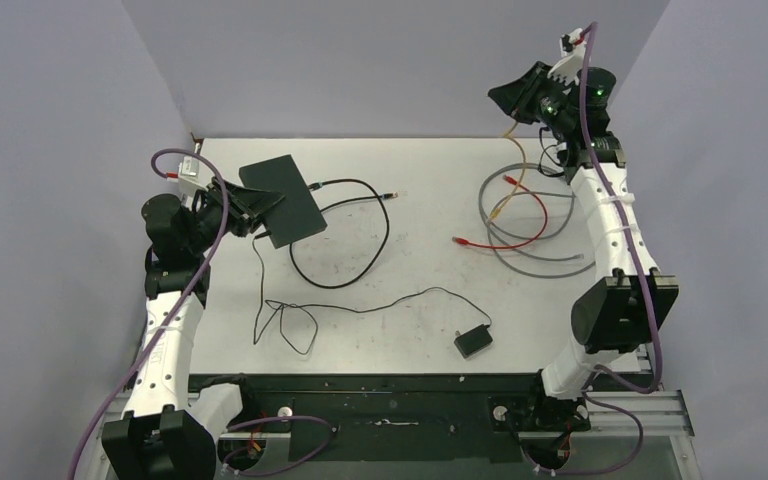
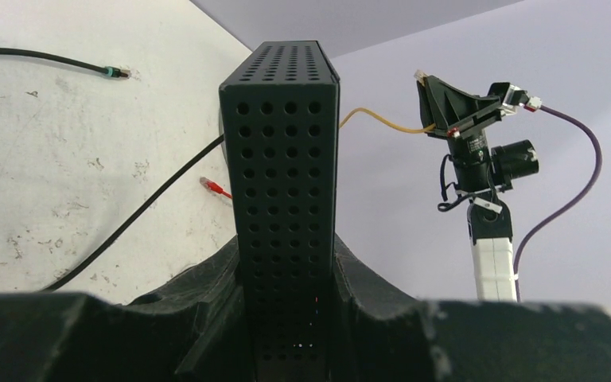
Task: Pull the plug from the switch port
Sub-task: Place the connector at the corner of the board.
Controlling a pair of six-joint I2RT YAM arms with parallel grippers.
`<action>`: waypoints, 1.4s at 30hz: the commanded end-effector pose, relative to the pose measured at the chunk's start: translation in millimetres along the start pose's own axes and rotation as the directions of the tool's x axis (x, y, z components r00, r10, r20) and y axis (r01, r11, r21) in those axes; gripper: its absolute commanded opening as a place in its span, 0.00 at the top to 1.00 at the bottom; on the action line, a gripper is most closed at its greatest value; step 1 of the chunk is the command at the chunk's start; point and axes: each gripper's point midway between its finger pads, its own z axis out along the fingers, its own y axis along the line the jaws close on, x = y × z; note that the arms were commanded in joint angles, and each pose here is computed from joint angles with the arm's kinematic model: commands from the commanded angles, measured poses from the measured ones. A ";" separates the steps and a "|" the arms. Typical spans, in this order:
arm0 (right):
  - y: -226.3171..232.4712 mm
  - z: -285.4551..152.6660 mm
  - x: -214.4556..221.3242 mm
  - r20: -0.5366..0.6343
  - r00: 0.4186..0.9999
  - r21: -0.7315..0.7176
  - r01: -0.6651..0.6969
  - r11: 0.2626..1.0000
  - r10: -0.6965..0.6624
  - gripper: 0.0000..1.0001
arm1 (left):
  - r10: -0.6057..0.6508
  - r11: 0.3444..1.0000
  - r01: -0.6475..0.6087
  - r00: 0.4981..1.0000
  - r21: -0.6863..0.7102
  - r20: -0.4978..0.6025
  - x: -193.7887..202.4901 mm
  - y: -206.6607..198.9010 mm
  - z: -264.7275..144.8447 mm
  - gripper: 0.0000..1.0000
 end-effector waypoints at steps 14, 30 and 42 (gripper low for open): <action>-162.8 45.4 79.0 -0.191 0.982 0.302 0.063 0.951 -0.004 0.82 | 0.069 0.988 -0.069 0.998 0.137 0.007 -7.4 -43.0 -2.3 1.00; -117.5 31.6 61.9 -0.205 0.979 0.226 0.071 0.971 -0.024 0.05 | 0.038 0.991 -0.015 0.984 0.130 -0.174 24.3 -29.0 32.5 1.00; 44.4 29.5 94.7 -0.268 0.957 -0.187 0.060 0.981 -0.109 0.05 | 0.203 0.946 -0.099 0.923 0.308 -0.328 53.1 -66.0 45.1 1.00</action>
